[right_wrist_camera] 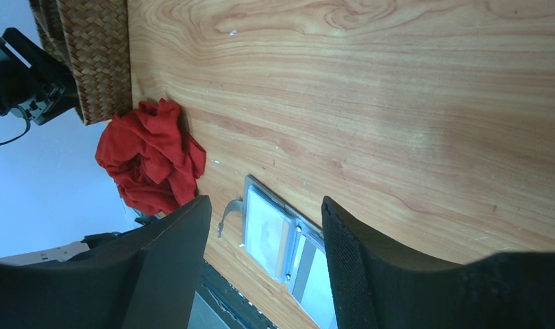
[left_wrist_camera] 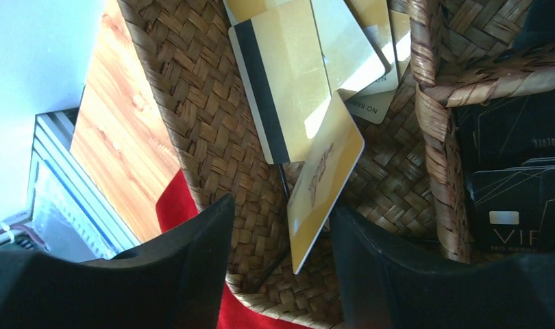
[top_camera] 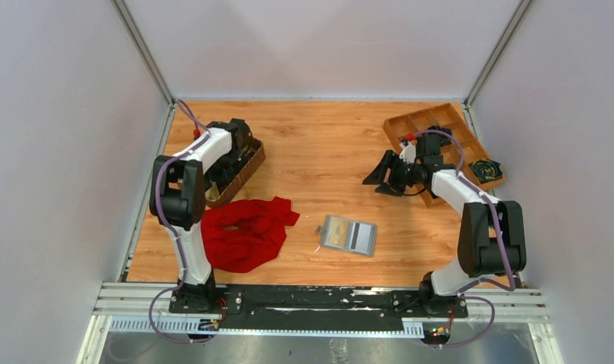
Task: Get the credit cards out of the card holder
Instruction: Place the credit card in the storage box, then remove the credit card from the card holder.
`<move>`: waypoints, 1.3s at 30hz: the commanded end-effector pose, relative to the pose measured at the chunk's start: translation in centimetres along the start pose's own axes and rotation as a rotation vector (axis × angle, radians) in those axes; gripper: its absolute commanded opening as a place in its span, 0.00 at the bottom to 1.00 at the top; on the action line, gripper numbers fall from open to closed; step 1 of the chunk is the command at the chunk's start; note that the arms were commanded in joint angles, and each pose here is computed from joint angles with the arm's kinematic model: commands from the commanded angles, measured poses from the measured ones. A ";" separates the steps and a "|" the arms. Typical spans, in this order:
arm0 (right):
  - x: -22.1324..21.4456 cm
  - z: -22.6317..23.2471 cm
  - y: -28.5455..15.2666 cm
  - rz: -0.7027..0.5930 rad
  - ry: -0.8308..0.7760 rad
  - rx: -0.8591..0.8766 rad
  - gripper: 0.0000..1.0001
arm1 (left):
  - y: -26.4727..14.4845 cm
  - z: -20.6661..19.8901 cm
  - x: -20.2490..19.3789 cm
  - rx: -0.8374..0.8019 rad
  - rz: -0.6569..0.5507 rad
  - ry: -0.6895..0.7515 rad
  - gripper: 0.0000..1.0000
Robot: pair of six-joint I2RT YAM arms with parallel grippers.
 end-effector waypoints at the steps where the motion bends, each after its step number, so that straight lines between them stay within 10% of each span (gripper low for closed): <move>1: 0.0 0.9 -1.3 -0.030 -0.013 0.034 0.65 | -0.9 1.0 0.3 -0.010 -0.022 -0.043 0.59; 12: -2.9 1.5 -2.5 -0.033 -0.033 0.050 0.66 | -12.0 4.2 0.4 -0.250 -0.323 -0.041 0.61; 20: -8.9 0.9 -0.6 0.076 -0.006 0.014 0.65 | -19.7 -1.1 -7.5 -0.549 -0.418 0.309 0.59; 28: -11.6 0.7 0.5 0.090 0.019 -0.007 0.41 | -23.3 -7.2 -16.2 -1.065 -0.261 0.599 0.60; 39: -13.0 -2.4 -1.2 0.074 0.051 -0.215 0.41 | -25.0 -13.5 -23.0 -1.584 0.081 0.662 0.58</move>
Point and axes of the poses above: each gripper's point midway between its finger pads, its own y axis out along the fingers, its own z axis along the line the jaws close on, x = y × z, the point moved 5 cm from there along -y, back along the fingers, and after that the axes turned 4 degrees about y, right-handed, at the moved point
